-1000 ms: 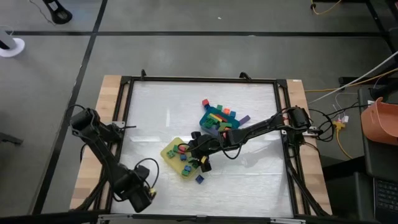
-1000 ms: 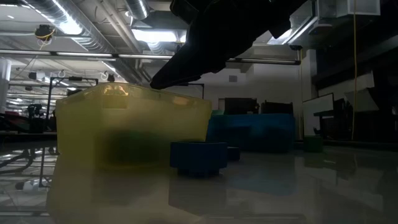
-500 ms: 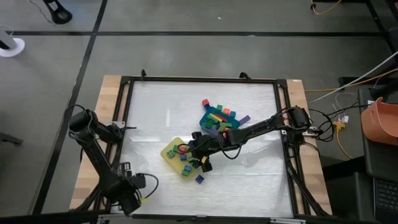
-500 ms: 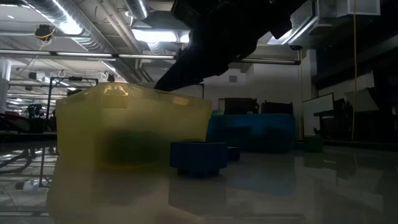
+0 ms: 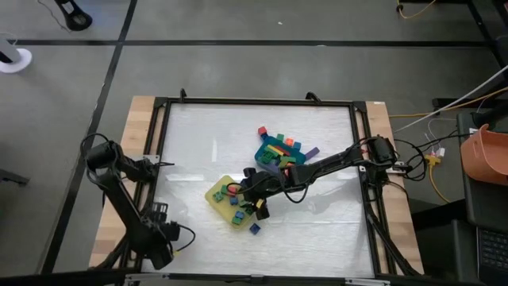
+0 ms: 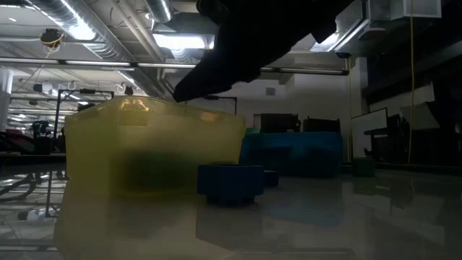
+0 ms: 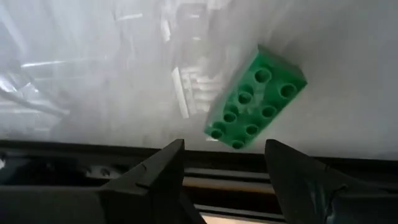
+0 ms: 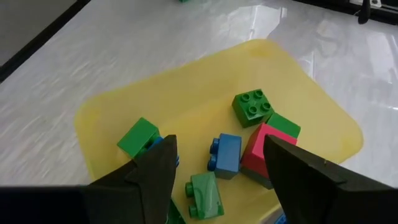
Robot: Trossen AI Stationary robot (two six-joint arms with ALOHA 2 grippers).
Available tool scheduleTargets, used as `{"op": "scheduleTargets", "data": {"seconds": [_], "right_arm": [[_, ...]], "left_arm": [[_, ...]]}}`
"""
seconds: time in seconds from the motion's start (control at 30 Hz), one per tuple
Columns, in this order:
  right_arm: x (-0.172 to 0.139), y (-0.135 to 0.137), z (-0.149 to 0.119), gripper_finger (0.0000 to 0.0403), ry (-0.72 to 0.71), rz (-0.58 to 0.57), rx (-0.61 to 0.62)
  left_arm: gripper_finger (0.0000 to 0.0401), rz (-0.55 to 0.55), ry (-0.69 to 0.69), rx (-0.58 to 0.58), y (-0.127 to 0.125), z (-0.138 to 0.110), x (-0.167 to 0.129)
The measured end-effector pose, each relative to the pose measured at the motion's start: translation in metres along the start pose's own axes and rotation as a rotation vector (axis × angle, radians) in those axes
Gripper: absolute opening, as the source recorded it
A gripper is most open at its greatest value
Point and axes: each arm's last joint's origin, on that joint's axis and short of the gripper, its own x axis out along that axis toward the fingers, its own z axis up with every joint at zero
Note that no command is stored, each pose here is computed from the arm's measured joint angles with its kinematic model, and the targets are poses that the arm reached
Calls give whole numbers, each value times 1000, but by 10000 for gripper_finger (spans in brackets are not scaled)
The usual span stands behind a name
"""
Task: Sort blocks by size
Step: Put the large green game piece into the blue bin
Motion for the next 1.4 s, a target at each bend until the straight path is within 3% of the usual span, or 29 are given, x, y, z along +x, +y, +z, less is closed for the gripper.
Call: {"op": "scheduleTargets", "data": {"seconds": [0.2, 0.43, 0.6, 0.7, 0.87, 0.97, 1.13, 1.23, 1.4], "right_arm": [[-1, 0, 1, 238, -5, -1, 1], [-18, -1, 14, 238, -34, -4, 0], [-37, -1, 21, 238, -11, -1, 1], [-50, 0, 22, 238, 32, 5, 4], [-77, 2, 21, 238, 150, 20, 11], [-97, 3, 18, 238, 235, 28, 1], [-136, 2, 15, 238, 367, -86, -52], [-157, 0, 14, 238, 416, -187, -76], [-185, -1, 15, 238, 449, -284, -97]], "left_arm": [[210, -70, -48, 101, -4, 4, 17], [210, -53, -32, 63, 2, 2, 34], [210, -96, -59, 109, 1, 4, 42], [196, -108, -53, 63, 2, 6, 43], [128, -135, -38, -46, 5, 12, 43], [122, -156, -41, -121, 7, 17, 42], [122, -194, -56, -218, 13, 31, 38], [122, -222, -138, -262, 20, 49, 28], [122, -370, -278, -259, 30, 87, 7]]}}
